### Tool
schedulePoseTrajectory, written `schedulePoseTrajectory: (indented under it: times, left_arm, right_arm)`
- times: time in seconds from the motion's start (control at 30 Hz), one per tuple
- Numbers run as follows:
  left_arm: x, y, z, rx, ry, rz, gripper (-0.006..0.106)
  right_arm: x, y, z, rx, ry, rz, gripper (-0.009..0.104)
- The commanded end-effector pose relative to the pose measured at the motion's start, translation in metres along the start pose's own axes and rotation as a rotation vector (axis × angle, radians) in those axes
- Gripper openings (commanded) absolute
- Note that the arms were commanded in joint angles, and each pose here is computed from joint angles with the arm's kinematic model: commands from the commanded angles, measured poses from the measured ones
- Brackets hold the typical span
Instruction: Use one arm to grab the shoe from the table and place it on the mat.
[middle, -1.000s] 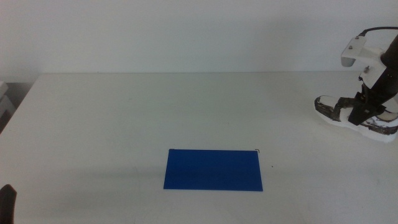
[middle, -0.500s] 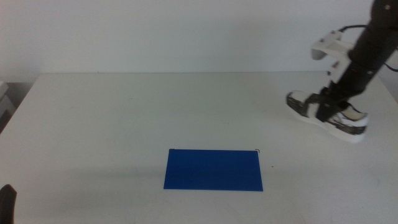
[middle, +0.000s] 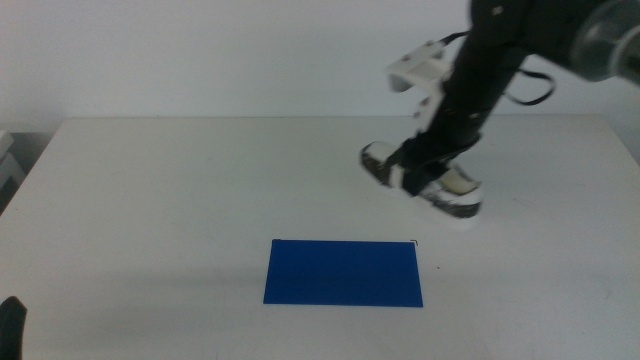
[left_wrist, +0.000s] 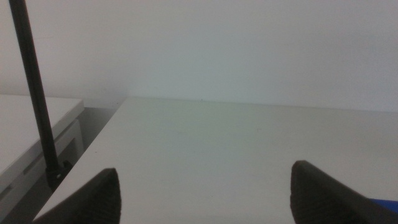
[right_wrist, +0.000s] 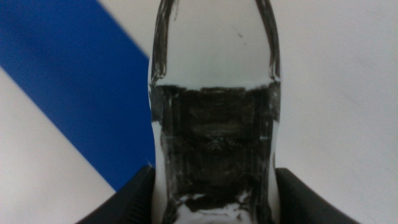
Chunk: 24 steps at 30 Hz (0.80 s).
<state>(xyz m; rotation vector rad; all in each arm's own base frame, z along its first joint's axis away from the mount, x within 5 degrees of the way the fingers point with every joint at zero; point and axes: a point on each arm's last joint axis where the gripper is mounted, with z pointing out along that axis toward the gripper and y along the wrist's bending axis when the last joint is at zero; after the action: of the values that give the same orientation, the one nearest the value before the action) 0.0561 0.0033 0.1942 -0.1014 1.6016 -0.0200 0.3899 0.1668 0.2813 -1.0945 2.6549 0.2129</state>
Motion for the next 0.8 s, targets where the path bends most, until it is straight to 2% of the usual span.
schedulePoseTrajectory:
  times: [0.0, 0.23, 0.4, 0.77]
  left_arm:
    - [-0.006, -0.001, -0.001, 0.020, -0.078, -0.006, 0.094]
    - [-0.006, -0.001, -0.001, 0.020, -0.078, -0.006, 0.094]
    - [-0.006, -0.001, -0.001, 0.020, -0.078, -0.006, 0.094]
    - [-0.006, -0.001, -0.001, 0.020, -0.078, -0.006, 0.094]
  right_arm:
    - [-0.013, 0.020, -0.027, 0.020, -0.085, -0.015, -0.004]
    - [-0.036, 0.063, -0.004, -0.023, -0.066, -0.052, -0.004]
    - [-0.046, 0.080, 0.007, -0.012, -0.052, -0.059, -0.004]
    - [-0.048, 0.091, 0.011, 0.003, -0.028, -0.101, -0.004]
